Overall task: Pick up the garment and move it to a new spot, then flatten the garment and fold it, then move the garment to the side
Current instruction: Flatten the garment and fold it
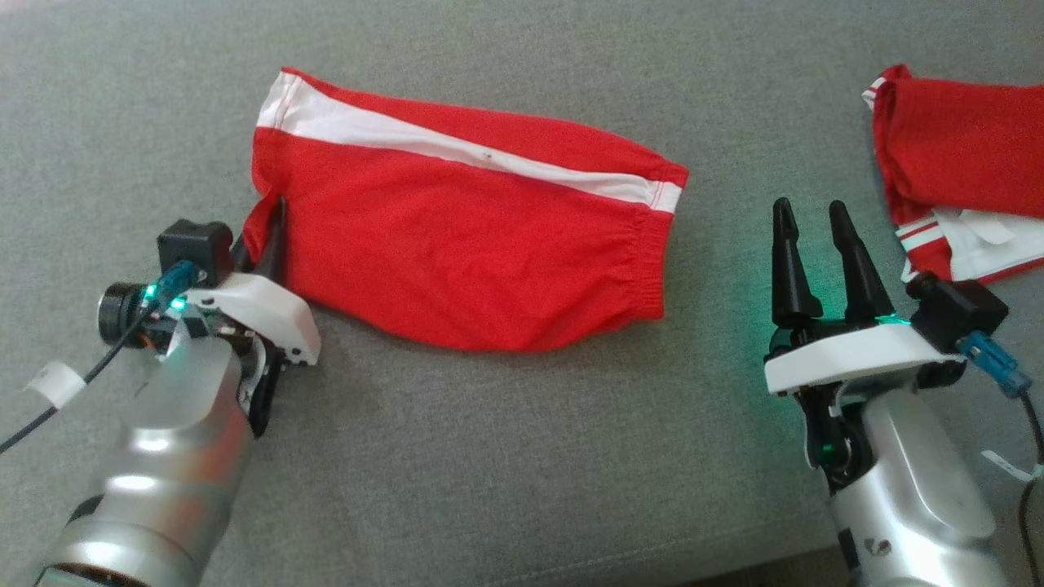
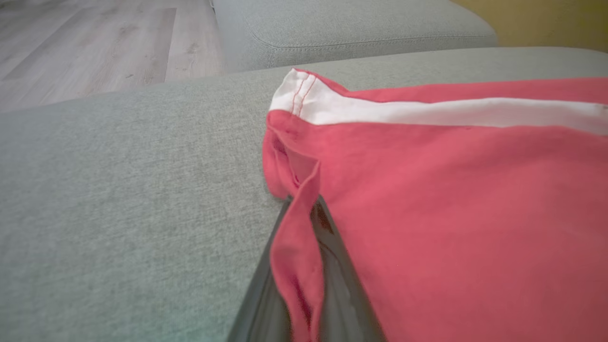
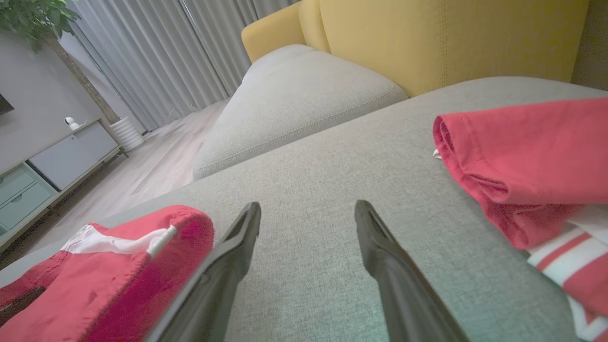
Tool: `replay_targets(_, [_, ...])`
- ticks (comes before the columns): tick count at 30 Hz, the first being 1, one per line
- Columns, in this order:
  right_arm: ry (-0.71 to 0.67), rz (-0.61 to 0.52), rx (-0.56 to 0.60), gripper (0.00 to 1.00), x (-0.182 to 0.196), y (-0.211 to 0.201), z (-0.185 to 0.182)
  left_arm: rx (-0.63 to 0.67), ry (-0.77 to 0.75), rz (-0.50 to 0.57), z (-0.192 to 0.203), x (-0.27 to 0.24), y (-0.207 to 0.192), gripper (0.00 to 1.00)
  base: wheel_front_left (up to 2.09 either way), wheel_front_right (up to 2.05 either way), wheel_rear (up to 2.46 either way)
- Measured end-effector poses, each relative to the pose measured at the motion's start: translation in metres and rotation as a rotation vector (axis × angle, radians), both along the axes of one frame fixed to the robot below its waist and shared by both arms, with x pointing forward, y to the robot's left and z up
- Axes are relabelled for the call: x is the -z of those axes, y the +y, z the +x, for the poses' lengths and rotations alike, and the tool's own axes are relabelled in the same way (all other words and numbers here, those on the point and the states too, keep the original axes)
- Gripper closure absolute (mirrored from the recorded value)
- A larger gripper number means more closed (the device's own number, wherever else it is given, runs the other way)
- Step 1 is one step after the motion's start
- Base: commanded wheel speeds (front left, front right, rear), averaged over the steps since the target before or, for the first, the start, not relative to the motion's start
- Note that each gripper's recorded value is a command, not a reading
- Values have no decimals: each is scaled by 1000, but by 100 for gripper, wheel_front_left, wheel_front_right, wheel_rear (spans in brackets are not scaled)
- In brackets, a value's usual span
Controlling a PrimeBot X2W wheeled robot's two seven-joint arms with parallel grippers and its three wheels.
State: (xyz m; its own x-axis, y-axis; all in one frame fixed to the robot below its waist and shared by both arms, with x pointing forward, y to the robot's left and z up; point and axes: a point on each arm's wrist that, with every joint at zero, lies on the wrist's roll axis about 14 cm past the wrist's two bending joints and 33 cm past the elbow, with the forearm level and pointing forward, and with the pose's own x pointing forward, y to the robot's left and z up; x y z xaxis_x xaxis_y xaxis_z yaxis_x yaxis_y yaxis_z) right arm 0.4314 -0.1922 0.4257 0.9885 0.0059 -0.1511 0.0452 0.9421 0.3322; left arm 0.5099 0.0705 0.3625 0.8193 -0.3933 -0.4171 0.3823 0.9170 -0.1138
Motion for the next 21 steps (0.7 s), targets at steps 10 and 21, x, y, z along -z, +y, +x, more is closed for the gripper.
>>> replay_targets(10, [-7, -28, -6, 0, -5, 3, -17, -165, -29, -57, -44, -14, 25, 100, 0, 0, 0])
replay_targets(21, [-52, -59, -183, 0, -18, 62, -14, -347, -65, -74, -113, -23, 64, 0, 0, 0, 0])
